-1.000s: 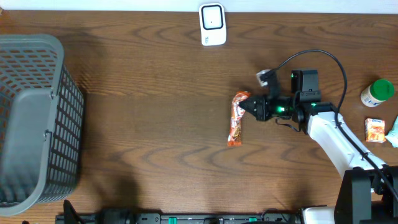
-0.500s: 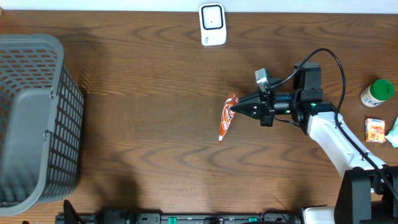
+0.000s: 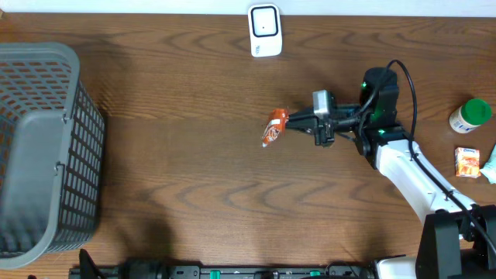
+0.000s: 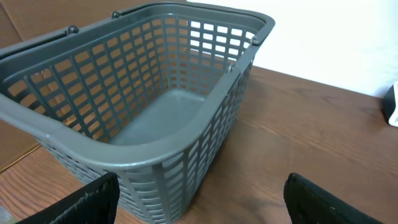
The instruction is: Scan the item barcode
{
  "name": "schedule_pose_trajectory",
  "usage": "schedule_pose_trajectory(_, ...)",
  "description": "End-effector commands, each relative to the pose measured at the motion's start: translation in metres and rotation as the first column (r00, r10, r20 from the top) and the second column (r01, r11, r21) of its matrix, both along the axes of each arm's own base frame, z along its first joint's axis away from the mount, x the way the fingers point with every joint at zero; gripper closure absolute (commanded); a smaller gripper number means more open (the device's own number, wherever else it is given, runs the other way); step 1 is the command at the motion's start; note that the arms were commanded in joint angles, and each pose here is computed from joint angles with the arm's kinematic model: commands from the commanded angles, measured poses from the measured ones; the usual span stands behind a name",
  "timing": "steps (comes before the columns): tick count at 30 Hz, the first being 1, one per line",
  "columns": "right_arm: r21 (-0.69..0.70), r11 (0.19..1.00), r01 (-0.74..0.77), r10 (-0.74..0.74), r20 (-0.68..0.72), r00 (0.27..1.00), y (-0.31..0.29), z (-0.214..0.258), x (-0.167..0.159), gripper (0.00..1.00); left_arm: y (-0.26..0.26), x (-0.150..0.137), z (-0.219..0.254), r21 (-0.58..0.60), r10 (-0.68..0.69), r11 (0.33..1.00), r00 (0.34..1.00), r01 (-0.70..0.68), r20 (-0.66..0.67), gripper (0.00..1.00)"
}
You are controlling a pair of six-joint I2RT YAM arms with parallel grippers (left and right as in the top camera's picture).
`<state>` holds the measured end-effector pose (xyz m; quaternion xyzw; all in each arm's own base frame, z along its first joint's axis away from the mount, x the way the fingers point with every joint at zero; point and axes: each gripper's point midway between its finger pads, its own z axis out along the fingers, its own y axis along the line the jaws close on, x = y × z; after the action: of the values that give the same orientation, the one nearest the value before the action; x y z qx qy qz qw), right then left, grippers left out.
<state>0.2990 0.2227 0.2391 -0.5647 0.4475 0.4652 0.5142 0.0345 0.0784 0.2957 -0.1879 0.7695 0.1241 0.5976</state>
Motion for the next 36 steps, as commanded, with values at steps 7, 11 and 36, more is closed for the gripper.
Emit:
schedule_pose_trajectory(7, 0.054, 0.990, -0.131, 0.109, 0.294, 0.950, 0.007, 0.023, -0.017, 0.99, 0.000, 0.000, 0.000, -0.002, 0.004, 1.000, 1.000, -0.004, 0.000, 0.15)
schedule_pose_trajectory(11, 0.062, 0.988, -0.143, 0.107, 0.398, 0.911, 0.009, 0.038, -0.018, 0.99, 0.000, 0.000, 0.000, -0.002, 0.004, 1.000, 1.000, -0.004, 0.000, 0.15)
schedule_pose_trajectory(36, 0.024, 0.984, -0.177, 0.179, -0.119, 0.977, 0.027, -0.070, -0.021, 0.99, 0.000, 0.000, 0.000, -0.002, 0.003, 1.000, 1.000, -0.003, 0.000, 0.15)
